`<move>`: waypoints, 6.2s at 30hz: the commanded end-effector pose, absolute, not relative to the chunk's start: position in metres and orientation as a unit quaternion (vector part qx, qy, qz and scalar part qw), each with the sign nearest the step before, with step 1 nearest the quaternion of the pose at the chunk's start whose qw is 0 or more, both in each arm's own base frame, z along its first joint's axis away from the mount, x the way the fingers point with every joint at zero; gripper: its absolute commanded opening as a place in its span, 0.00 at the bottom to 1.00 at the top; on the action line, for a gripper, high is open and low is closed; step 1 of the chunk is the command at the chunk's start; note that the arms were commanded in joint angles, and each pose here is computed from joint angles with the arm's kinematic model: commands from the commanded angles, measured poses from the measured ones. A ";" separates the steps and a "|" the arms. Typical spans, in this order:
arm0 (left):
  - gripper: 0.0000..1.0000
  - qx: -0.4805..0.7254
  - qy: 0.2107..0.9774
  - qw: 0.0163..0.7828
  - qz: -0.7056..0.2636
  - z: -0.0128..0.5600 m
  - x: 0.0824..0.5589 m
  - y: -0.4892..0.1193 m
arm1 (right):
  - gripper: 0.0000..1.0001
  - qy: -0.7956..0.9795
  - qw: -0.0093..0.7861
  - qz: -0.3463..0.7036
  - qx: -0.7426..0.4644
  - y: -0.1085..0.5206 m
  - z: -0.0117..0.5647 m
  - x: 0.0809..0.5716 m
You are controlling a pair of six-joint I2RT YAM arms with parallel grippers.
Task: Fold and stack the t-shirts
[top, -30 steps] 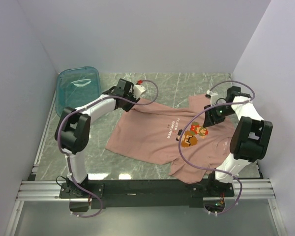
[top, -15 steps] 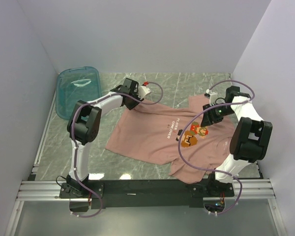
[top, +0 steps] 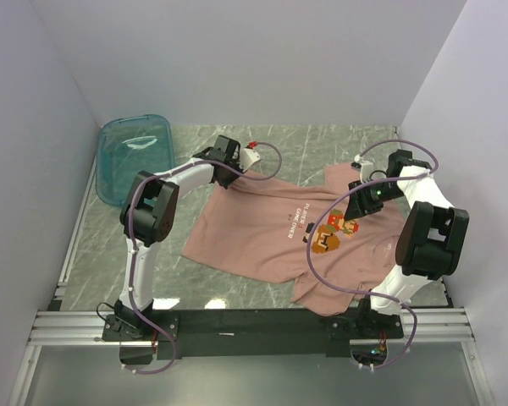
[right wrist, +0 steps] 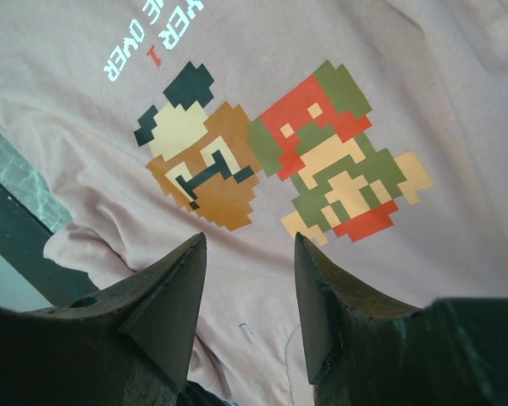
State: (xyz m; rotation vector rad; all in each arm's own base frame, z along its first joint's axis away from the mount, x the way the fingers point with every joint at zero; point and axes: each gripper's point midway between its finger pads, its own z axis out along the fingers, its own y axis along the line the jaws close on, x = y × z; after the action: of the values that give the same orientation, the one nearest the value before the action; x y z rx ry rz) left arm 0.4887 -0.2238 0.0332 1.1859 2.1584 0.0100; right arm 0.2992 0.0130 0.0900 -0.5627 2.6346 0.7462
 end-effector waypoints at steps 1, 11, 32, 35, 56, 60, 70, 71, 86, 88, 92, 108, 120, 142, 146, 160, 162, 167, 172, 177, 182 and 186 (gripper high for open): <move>0.00 0.436 0.806 0.401 0.013 0.096 0.508 -0.229 | 0.53 0.921 0.199 0.265 -0.206 0.016 0.111 0.302; 0.00 0.390 0.783 0.483 0.007 0.191 0.485 -0.210 | 0.53 0.918 0.209 0.268 -0.205 0.018 0.117 0.303; 0.01 0.267 0.873 0.396 -0.097 0.140 0.400 -0.169 | 0.53 0.917 0.256 0.250 -0.175 0.010 0.149 0.377; 0.01 0.253 0.891 0.358 -0.115 0.119 0.395 -0.170 | 0.53 0.916 0.252 0.254 -0.180 0.018 0.144 0.373; 0.52 0.374 0.849 0.368 -0.061 0.100 0.365 -0.159 | 0.53 0.914 0.238 0.267 -0.194 0.031 0.127 0.351; 0.47 0.399 0.846 0.351 -0.053 0.086 0.362 -0.167 | 0.53 0.913 0.237 0.267 -0.196 0.031 0.127 0.350; 0.43 0.414 0.856 0.309 -0.027 0.051 0.374 -0.173 | 0.53 0.915 0.234 0.266 -0.195 0.031 0.123 0.344; 0.43 0.415 0.857 0.304 -0.024 0.046 0.375 -0.172 | 0.53 0.914 0.235 0.264 -0.196 0.031 0.123 0.344; 0.45 0.398 0.861 0.317 0.007 0.042 0.393 -0.168 | 0.54 0.915 0.231 0.268 -0.195 0.032 0.120 0.344; 0.45 0.396 0.863 0.315 0.006 0.038 0.395 -0.169 | 0.54 0.915 0.230 0.268 -0.195 0.032 0.120 0.343; 0.42 0.393 0.859 0.327 0.007 0.043 0.404 -0.173 | 0.53 0.916 0.229 0.267 -0.195 0.031 0.119 0.342; 0.04 0.395 0.865 0.311 -0.003 0.035 0.408 -0.179 | 0.54 0.914 0.234 0.265 -0.197 0.031 0.122 0.341; 0.01 0.364 0.863 0.331 -0.112 0.081 0.360 -0.200 | 0.53 0.914 0.232 0.265 -0.200 0.032 0.118 0.335; 0.00 0.354 0.869 0.296 -0.177 0.081 0.345 -0.219 | 0.53 0.913 0.234 0.266 -0.202 0.034 0.118 0.329; 0.01 0.353 0.870 0.296 -0.174 0.080 0.343 -0.216 | 0.53 0.913 0.233 0.265 -0.203 0.034 0.117 0.327; 0.01 0.348 0.873 0.296 -0.174 0.075 0.337 -0.213 | 0.53 0.913 0.233 0.268 -0.200 0.034 0.120 0.334; 0.01 0.346 0.873 0.294 -0.177 0.074 0.336 -0.213 | 0.53 0.913 0.232 0.269 -0.198 0.034 0.119 0.334; 0.00 0.340 0.874 0.292 -0.186 0.071 0.334 -0.216 | 0.53 0.914 0.231 0.269 -0.197 0.034 0.118 0.334; 0.01 0.337 0.876 0.288 -0.188 0.068 0.334 -0.217 | 0.54 0.914 0.230 0.269 -0.197 0.033 0.118 0.335; 0.19 0.329 0.884 0.278 -0.182 0.059 0.333 -0.214 | 0.53 0.914 0.229 0.271 -0.195 0.034 0.116 0.335; 0.36 0.317 0.892 0.283 -0.152 0.057 0.329 -0.203 | 0.53 0.915 0.228 0.269 -0.195 0.033 0.115 0.334; 0.38 0.302 0.900 0.297 -0.100 0.059 0.327 -0.183 | 0.53 0.915 0.225 0.272 -0.194 0.034 0.113 0.333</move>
State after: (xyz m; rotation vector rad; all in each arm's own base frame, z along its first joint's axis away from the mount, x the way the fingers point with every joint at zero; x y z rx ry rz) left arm 0.3207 -0.1928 0.0420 0.8641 2.4397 -0.3673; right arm 0.3251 0.0326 0.1053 -0.5180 2.5672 0.7560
